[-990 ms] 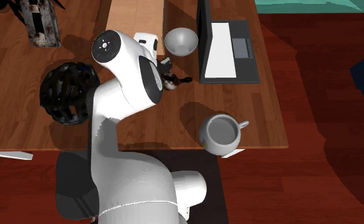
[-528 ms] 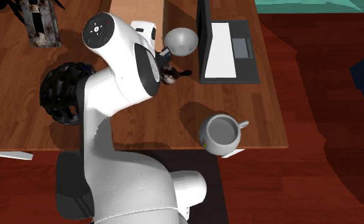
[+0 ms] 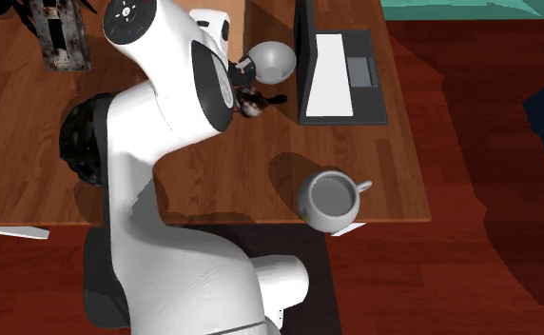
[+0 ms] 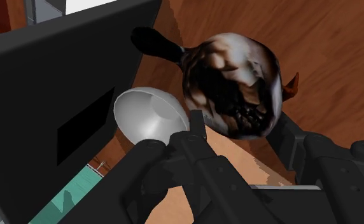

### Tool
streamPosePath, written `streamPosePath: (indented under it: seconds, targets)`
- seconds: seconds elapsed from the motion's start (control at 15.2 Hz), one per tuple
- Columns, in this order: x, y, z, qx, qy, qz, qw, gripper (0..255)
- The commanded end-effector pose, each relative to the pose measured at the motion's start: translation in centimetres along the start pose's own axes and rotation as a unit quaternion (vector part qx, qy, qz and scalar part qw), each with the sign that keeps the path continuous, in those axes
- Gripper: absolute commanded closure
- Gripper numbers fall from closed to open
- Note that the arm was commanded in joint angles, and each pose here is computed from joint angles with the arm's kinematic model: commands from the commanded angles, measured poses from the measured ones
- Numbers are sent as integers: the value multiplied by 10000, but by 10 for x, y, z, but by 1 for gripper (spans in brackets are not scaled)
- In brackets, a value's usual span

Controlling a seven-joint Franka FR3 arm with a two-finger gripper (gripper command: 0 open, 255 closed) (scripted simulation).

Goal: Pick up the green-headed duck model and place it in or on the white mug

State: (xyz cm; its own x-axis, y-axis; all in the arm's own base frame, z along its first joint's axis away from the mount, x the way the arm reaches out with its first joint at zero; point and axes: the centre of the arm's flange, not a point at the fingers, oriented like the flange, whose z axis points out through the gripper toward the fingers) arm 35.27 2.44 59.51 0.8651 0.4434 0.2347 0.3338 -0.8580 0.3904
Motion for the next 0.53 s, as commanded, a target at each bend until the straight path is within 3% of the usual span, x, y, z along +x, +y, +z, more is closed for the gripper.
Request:
streamPosePath:
  seconds: [0.0,0.46]
  targets:
    - [2,4,-10,0,1,0,10000,255]
    - [11,18,-42,0,1,0,10000,255]
